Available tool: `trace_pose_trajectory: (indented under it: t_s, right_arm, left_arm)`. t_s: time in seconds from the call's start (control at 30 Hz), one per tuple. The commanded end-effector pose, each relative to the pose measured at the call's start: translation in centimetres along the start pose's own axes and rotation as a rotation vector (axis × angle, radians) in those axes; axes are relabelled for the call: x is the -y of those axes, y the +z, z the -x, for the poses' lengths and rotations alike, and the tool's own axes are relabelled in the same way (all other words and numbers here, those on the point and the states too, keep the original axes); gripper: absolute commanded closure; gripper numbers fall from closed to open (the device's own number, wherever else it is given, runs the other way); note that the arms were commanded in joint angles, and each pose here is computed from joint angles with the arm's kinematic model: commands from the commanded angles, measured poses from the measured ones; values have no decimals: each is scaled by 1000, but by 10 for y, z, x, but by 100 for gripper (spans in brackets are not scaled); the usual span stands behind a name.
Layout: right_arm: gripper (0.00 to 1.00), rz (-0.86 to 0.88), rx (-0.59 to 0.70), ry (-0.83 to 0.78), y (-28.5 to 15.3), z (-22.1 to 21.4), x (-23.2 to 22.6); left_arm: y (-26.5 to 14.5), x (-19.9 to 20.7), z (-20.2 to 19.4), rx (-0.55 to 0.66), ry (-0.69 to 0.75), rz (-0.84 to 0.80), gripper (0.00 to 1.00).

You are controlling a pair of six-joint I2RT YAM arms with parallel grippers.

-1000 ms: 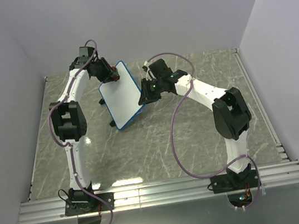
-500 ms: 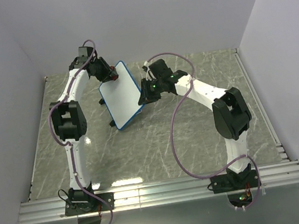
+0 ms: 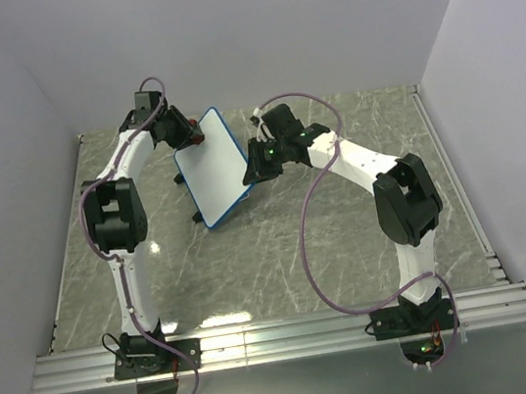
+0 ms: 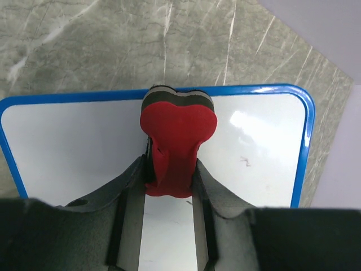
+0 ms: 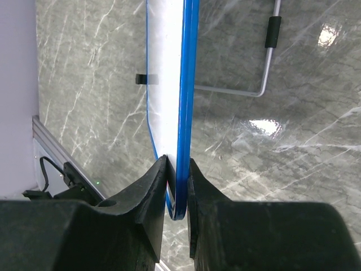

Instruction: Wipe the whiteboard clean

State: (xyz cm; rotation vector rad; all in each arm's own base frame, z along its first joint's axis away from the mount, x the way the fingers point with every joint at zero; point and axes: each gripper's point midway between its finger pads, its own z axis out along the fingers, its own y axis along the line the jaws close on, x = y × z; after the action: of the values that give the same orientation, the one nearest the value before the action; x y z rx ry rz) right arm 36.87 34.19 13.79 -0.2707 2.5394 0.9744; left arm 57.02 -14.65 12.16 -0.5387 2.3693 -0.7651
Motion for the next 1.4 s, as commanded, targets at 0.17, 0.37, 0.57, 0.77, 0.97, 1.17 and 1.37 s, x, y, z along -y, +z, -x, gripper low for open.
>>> trace_pose_trajectory:
  t_s: [0.17,0.37,0.57,0.77,0.97,1.17,1.37]
  right_arm:
    - [100,-48,-166,-11,24,-51,16]
    - [100,-44,-154,-18,21,-50,13]
    - [100,-46,-136,-28,12,-49,10]
    - [100,-40,-109,-39,4,-43,4]
    - [73,-23,-74,-40,-1,-30,-6]
    - [50,-4,-31,-41,-7,-14,-19]
    - [25,19,42,-60,-29,7,-39]
  left_arm:
    - [-6,51,-83,-159,103,-125,100]
    - [-10,61,-100,-205,108,-114,100]
    - [-31,57,-68,-111,89,-25,100]
    - [-89,38,-5,57,38,57,100]
    - [-134,-3,14,130,21,168,100]
    - [-160,-41,1,133,-15,236,100]
    - [-170,-86,-29,103,-51,341,100]
